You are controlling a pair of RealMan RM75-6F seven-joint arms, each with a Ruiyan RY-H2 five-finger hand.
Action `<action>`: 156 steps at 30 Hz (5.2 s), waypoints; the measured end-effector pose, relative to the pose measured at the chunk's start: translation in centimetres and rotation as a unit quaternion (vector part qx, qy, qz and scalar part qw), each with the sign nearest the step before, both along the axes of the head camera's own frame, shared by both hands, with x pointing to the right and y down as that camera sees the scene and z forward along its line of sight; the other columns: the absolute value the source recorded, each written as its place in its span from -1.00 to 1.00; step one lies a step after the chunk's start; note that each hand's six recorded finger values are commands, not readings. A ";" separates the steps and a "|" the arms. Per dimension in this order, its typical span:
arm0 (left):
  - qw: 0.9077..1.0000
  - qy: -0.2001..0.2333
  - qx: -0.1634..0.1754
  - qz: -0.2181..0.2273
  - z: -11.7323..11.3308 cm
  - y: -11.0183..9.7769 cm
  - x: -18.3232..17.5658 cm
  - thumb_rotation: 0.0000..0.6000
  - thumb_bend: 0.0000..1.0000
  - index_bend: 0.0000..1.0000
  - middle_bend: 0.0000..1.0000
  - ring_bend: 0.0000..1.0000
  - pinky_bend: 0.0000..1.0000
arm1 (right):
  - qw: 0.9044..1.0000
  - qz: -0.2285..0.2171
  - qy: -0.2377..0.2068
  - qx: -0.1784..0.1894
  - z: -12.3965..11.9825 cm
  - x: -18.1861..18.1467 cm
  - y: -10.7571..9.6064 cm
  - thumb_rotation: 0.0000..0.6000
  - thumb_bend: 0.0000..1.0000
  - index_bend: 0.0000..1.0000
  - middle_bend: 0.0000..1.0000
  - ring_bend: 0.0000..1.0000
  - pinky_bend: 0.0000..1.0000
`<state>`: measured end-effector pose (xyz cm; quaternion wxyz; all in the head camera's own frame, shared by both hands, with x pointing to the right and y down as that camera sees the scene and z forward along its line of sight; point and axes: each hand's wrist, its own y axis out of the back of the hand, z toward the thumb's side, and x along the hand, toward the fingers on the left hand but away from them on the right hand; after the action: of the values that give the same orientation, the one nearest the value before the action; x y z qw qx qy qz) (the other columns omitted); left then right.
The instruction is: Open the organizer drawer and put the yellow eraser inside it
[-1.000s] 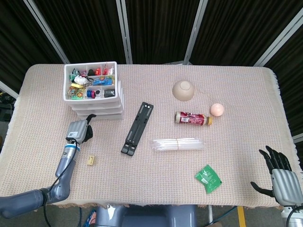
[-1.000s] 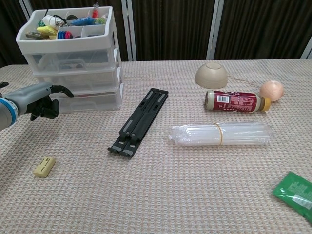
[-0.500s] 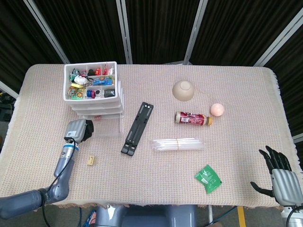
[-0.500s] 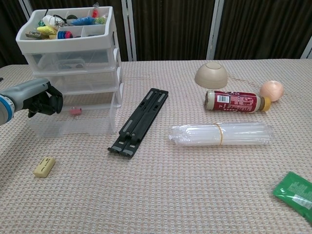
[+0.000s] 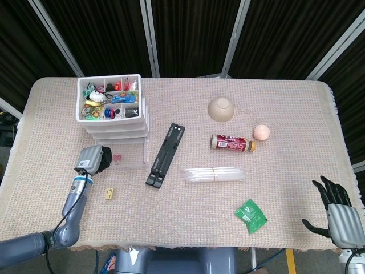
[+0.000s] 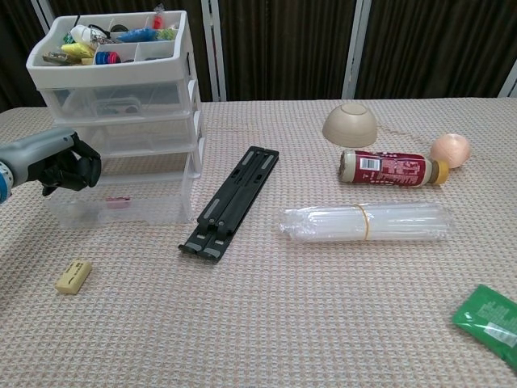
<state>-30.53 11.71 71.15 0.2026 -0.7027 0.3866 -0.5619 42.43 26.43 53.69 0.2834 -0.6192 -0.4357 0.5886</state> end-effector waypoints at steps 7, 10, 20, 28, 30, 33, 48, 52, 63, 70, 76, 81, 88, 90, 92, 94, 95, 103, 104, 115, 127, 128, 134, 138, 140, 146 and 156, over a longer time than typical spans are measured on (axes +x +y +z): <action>0.997 0.000 0.048 0.059 -2.5 0.7 0.1 1.00 -0.31 0.05 0.90 0.79 0.51 | 1.000 0.001 0.002 0.000 0.0 0.0 0.0 1.00 -0.88 -0.79 -1.00 -1.00 -1.00; 0.991 -0.012 0.075 0.105 -4.0 1.7 -0.1 1.00 -0.54 -0.10 0.92 0.79 0.53 | 1.000 0.001 0.003 0.000 0.0 0.0 0.0 1.00 -0.88 -0.79 -1.00 -1.00 -1.00; 0.979 -0.079 0.048 0.183 -7.6 7.5 -1.6 1.00 -0.64 -0.30 0.95 0.82 0.54 | 1.000 0.002 0.004 0.001 0.0 0.0 0.0 1.00 -0.88 -0.79 -1.00 -1.00 -1.00; 0.973 -0.123 -0.005 0.198 -7.4 10.3 -2.8 1.00 -0.53 -0.25 1.00 0.86 0.56 | 1.000 0.002 0.005 0.001 0.0 0.0 0.0 1.00 -0.88 -0.79 -1.00 -1.00 -1.00; 0.971 -0.131 -0.017 0.199 -7.0 10.7 -2.9 1.00 -0.45 -0.26 1.00 0.87 0.57 | 1.000 0.002 0.005 0.001 0.0 0.0 0.0 1.00 -0.88 -0.79 -1.00 -1.00 -1.00; 0.969 -0.141 -0.025 0.200 -6.4 10.9 -2.9 1.00 -0.37 -0.26 1.00 0.87 0.57 | 1.000 0.002 0.005 0.001 0.0 0.0 0.0 1.00 -0.88 -0.79 -1.00 -1.00 -1.00; 0.969 -0.163 -0.044 0.180 -2.9 10.0 -2.2 1.00 -0.36 -0.31 1.00 0.87 0.57 | 1.000 0.003 0.003 -0.001 0.0 0.0 0.0 1.00 -0.88 -0.79 -1.00 -1.00 -1.00; 0.969 -0.161 -0.052 0.178 -2.3 10.0 -1.9 1.00 -0.43 -0.32 1.00 0.87 0.57 | 1.000 0.003 0.002 -0.001 0.0 0.0 0.0 1.00 -0.88 -0.79 -1.00 -1.00 -1.00; 0.968 -0.157 -0.054 0.186 -1.7 9.9 -1.0 1.00 -0.46 -0.31 1.00 0.87 0.57 | 1.000 0.003 0.001 -0.001 0.0 0.0 0.0 1.00 -0.88 -0.79 -1.00 -1.00 -1.00; 0.967 -0.151 -0.055 0.196 -1.4 10.1 -0.1 1.00 -0.46 -0.22 1.00 0.87 0.57 | 1.000 0.003 0.001 -0.001 0.0 0.0 0.0 1.00 -0.88 -0.79 -1.00 -1.00 -1.00; 0.968 -0.142 -0.050 0.202 -1.3 10.1 0.7 1.00 -0.22 0.11 1.00 0.87 0.57 | 1.000 0.003 0.002 -0.001 0.0 0.0 0.0 1.00 -0.88 -0.78 -1.00 -1.00 -1.00; 0.967 -0.140 -0.053 0.206 -1.2 10.4 0.9 1.00 0.00 0.23 1.00 0.87 0.57 | 1.000 0.004 0.002 -0.001 0.0 0.1 0.0 1.00 -0.88 -0.78 -1.00 -1.00 -1.00; 0.970 -0.132 -0.044 0.201 -1.7 10.1 1.0 1.00 0.00 0.23 1.00 0.87 0.57 | 1.000 0.003 0.001 0.000 0.0 0.0 0.0 1.00 -0.88 -0.78 -1.00 -1.00 -1.00; 0.971 -0.126 -0.032 0.202 -2.3 9.6 1.3 1.00 0.00 0.24 1.00 0.87 0.57 | 1.000 0.003 0.001 0.000 0.0 0.0 0.0 1.00 -0.88 -0.78 -1.00 -1.00 -1.00; 0.971 -0.119 -0.016 0.205 -2.9 8.9 1.8 1.00 0.01 0.24 1.00 0.87 0.57 | 1.000 0.003 0.001 0.000 0.0 0.0 0.0 1.00 -0.88 -0.78 -1.00 -1.00 -1.00; 0.971 -0.115 0.003 0.210 -3.5 8.2 2.2 1.00 0.01 0.24 1.00 0.87 0.57 | 1.000 0.003 0.001 0.000 0.0 0.0 0.0 1.00 -0.88 -0.78 -1.00 -1.00 -1.00; 0.970 -0.113 0.017 0.214 -3.9 7.5 2.6 1.00 0.01 0.23 1.00 0.86 0.57 | 1.000 0.003 0.001 0.000 0.0 0.0 0.0 1.00 -0.88 -0.78 -1.00 -1.00 -1.00; 0.968 -0.124 0.068 0.206 -4.2 2.7 3.4 1.00 0.00 0.22 0.99 0.86 0.56 | 1.000 0.003 0.002 0.000 0.0 0.0 0.0 1.00 -0.88 -0.78 -1.00 -1.00 -1.00; 0.968 -0.128 0.071 0.203 -3.9 2.0 3.5 1.00 0.00 0.22 0.99 0.86 0.56 | 1.000 0.003 0.002 0.000 0.0 0.0 0.0 1.00 -0.88 -0.78 -1.00 -1.00 -1.00; 0.970 -0.145 0.100 0.167 -2.0 -3.7 4.9 1.00 -0.10 -0.65 0.97 0.84 0.56 | 1.000 0.004 0.002 -0.001 0.0 0.1 0.0 1.00 -0.88 -0.78 -1.00 -1.00 -1.00; 0.962 -0.135 0.105 0.214 -2.7 -1.0 3.6 1.00 0.18 -0.23 0.10 0.07 0.03 | 1.000 0.003 0.003 -0.001 0.0 0.1 0.0 1.00 -0.88 -0.78 -1.00 -1.00 -1.00; 0.957 -0.136 0.111 0.230 -2.9 -0.6 3.4 1.00 0.38 -0.22 0.00 0.00 -0.03 | 1.000 0.003 0.003 -0.001 0.0 0.1 0.0 1.00 -0.88 -0.78 -1.00 -1.00 -1.00; 0.912 -0.152 0.160 0.346 -4.4 2.1 3.0 1.00 1.00 -0.20 -0.41 -0.37 -0.26 | 1.000 0.002 0.002 0.000 0.0 -0.1 0.0 1.00 -0.88 -0.78 -1.00 -1.00 -1.00; 0.865 -0.163 0.183 0.438 -5.0 4.0 2.2 1.00 1.00 -0.20 -0.59 -0.71 -0.50 | 1.000 0.004 0.004 0.000 0.0 0.0 0.0 1.00 -0.88 -0.78 -1.00 -1.00 -1.00; 0.830 -0.174 0.195 0.492 -5.2 4.7 1.8 1.00 1.00 -0.22 -0.66 -0.85 -0.63 | 1.000 0.004 0.004 0.000 0.0 0.0 0.0 1.00 -0.88 -0.78 -1.00 -1.00 -1.00; 0.719 -0.220 0.193 0.630 -4.8 6.0 -0.4 1.00 1.00 -0.39 -0.80 -0.97 -0.72 | 1.000 0.004 0.003 0.000 0.0 0.0 0.0 1.00 -0.88 -0.78 -1.00 -1.00 -1.00; 0.649 -0.247 0.155 0.703 -3.3 6.8 -1.7 1.00 1.00 -0.43 -0.83 -1.00 -0.74 | 1.000 0.005 0.003 0.000 0.0 0.0 0.0 1.00 -0.88 -0.78 -1.00 -1.00 -1.00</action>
<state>-32.22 18.47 67.86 0.7304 -0.5578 -0.2058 -0.3362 42.46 26.42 53.68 0.2815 -0.6157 -0.4375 0.5918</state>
